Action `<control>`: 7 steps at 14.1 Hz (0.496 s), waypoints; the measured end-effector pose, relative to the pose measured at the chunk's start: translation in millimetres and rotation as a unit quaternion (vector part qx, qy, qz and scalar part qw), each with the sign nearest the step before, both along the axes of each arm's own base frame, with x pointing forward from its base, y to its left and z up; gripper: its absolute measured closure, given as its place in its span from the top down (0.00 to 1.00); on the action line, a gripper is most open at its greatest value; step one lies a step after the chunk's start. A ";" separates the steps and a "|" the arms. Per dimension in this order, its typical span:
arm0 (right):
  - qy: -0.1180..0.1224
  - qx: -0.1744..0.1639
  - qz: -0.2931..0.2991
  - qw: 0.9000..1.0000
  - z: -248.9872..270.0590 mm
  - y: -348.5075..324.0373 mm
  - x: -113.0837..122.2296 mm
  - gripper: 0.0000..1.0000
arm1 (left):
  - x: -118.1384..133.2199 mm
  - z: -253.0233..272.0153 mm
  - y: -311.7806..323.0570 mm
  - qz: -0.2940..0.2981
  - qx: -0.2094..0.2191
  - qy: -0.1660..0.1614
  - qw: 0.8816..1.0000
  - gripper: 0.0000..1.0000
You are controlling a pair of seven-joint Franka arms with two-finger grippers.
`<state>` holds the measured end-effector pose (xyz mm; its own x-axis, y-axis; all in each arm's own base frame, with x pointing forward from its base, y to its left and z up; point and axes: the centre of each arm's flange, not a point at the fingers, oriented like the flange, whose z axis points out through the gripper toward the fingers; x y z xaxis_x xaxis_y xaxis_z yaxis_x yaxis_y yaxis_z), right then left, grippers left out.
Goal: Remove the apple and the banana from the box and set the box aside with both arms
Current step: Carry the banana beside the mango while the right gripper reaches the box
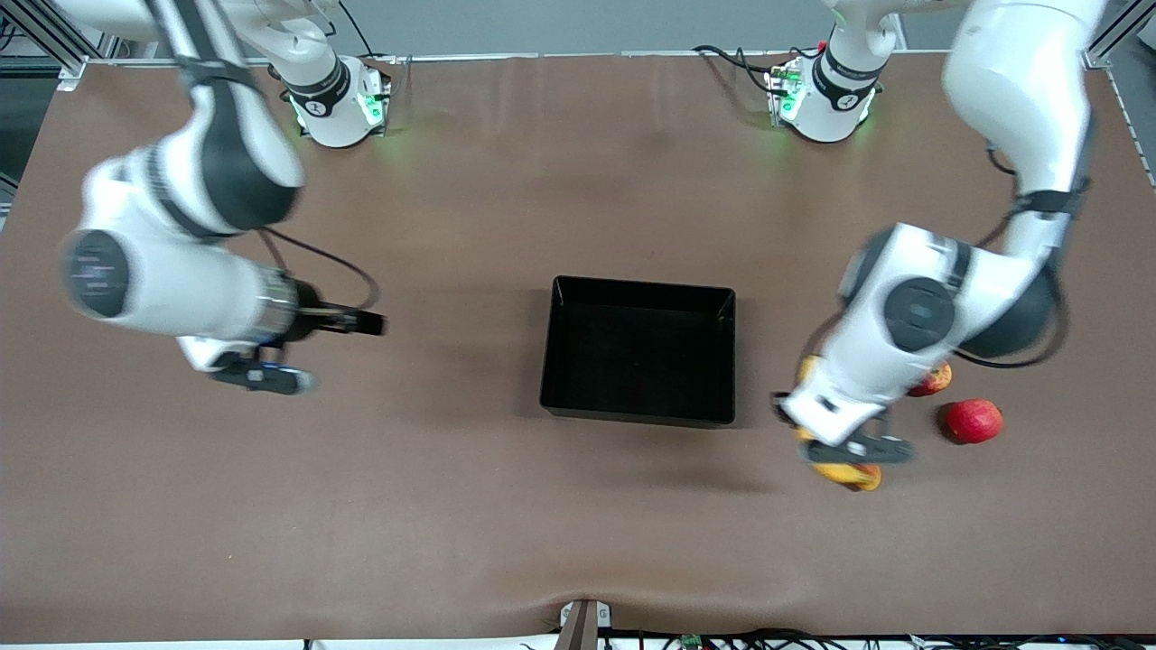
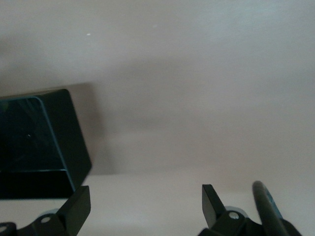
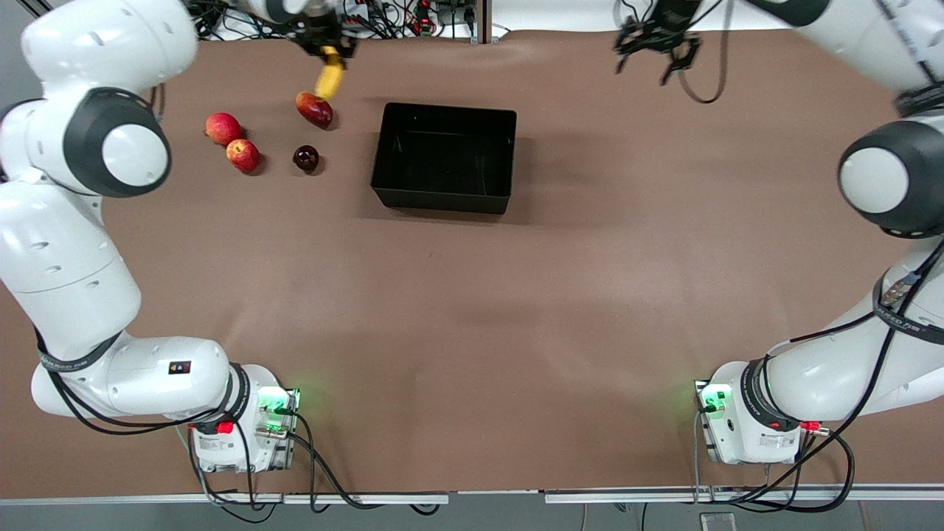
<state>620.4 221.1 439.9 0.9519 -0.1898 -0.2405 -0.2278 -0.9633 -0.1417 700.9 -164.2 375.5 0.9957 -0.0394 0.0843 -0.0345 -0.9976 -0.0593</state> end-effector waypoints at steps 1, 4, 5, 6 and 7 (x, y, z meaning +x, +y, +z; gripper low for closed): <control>-0.004 -0.001 0.000 1.000 -14.7 26.8 -2.4 1.00 | 6.0 -7.6 29.7 0.003 0.002 0.007 1.000 0.36; -0.026 0.001 -0.012 1.000 -67.4 104.5 -11.5 1.00 | 16.9 -41.1 97.5 0.024 0.005 0.023 0.999 0.36; -0.037 0.005 -0.017 0.999 -85.9 127.2 -14.6 1.00 | 20.6 -54.0 116.9 0.025 0.003 0.022 0.999 0.36; -0.047 0.008 -0.023 0.999 -103.9 146.8 -18.3 1.00 | 23.9 -66.8 134.9 0.021 -0.002 0.019 1.000 0.36; -0.057 0.012 -0.029 0.998 -121.5 166.9 -23.4 1.00 | 26.8 -80.1 151.8 0.015 -0.008 0.015 1.000 0.36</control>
<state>597.0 387.9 318.4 0.9609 -0.2407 -0.1366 -0.2642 -0.9448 -0.1937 727.7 -12.4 295.4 0.9985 -0.0091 0.0538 -0.0068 -0.9991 -0.0426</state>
